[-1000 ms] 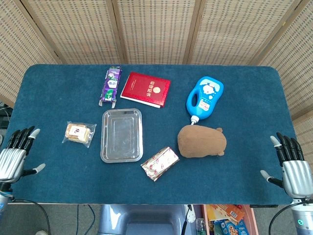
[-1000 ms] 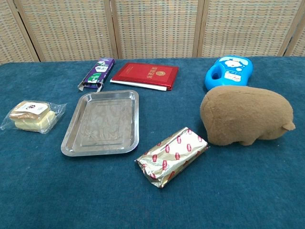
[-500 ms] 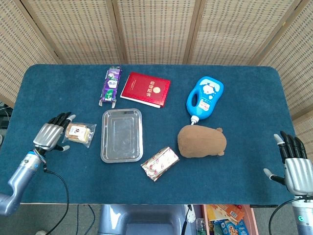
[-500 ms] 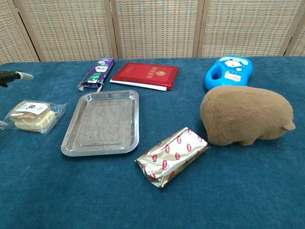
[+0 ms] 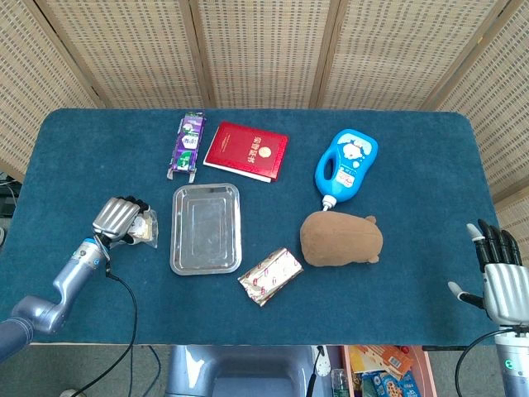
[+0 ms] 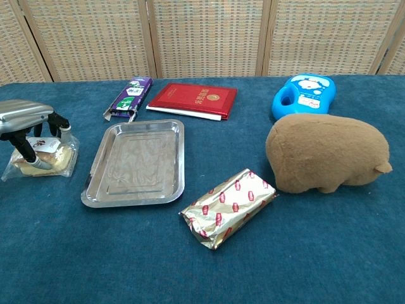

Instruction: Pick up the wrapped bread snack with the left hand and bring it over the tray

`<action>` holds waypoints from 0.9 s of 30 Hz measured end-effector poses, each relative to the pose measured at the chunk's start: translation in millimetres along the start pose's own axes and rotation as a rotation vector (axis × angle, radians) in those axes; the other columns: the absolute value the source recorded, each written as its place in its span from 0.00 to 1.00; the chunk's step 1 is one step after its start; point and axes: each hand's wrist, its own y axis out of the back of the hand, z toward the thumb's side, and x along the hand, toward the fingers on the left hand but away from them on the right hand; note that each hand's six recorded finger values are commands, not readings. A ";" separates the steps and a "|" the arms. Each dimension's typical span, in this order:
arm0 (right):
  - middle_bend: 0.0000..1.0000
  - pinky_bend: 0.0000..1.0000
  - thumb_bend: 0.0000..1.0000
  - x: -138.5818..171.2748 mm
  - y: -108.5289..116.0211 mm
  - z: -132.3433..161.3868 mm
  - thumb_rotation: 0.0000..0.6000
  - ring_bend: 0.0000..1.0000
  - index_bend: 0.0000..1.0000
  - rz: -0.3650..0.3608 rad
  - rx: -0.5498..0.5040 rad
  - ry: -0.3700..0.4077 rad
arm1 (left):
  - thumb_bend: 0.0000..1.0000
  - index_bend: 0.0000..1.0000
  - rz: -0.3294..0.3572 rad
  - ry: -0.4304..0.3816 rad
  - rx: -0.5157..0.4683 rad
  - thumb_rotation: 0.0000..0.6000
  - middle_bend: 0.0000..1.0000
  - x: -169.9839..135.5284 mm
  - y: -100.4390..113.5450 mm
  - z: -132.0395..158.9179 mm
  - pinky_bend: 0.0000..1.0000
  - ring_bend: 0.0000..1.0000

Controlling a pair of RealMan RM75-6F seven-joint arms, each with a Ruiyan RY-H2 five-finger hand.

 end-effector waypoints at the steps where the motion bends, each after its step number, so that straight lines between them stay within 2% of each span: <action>1: 0.00 0.00 0.00 0.2 0.1 -0.1 1.00 0.00 0.00 0.000 -0.001 0.000 | 0.03 0.60 0.010 0.002 -0.001 1.00 0.54 -0.4 2.2 -0.6 0.48 0.41; 6: 0.00 0.00 0.00 1.2 1.3 -0.2 1.00 0.00 0.00 -0.003 -0.007 0.000 | 0.04 0.60 0.077 0.012 -0.024 1.00 0.54 -5.9 22.5 -8.3 0.48 0.42; 11: 0.00 0.00 0.00 1.2 1.7 -0.8 1.00 0.00 0.00 0.000 -0.014 0.000 | 0.04 0.60 0.174 0.001 -0.069 1.00 0.54 -16.2 63.0 -15.3 0.48 0.42; 15: 0.00 0.00 0.00 0.4 1.9 -0.8 1.00 0.00 0.00 0.001 -0.015 0.000 | 0.04 0.60 0.220 -0.030 -0.106 1.00 0.54 -16.8 90.0 -3.8 0.48 0.42; 17: 0.00 0.00 0.00 -0.1 1.6 -1.3 1.00 0.00 0.00 0.003 -0.014 -0.002 | 0.04 0.60 0.228 -0.057 -0.119 1.00 0.54 -10.3 100.2 11.8 0.48 0.42; 20: 0.00 0.00 0.00 -1.0 1.0 -2.9 1.00 0.00 0.00 0.007 -0.015 -0.007 | 0.04 0.60 0.212 -0.081 -0.126 1.00 0.54 3.9 104.2 35.3 0.48 0.42; 24: 0.00 0.00 0.00 -2.8 1.2 -6.3 1.00 0.00 0.00 0.009 -0.018 -0.018 | 0.04 0.60 0.193 -0.115 -0.181 1.00 0.54 21.4 99.2 72.2 0.48 0.42; 27: 0.00 0.00 0.00 -3.4 1.8 -8.3 1.00 0.00 0.00 0.008 -0.023 -0.025 | 0.04 0.60 0.173 -0.136 -0.184 1.00 0.54 32.3 92.7 97.6 0.48 0.42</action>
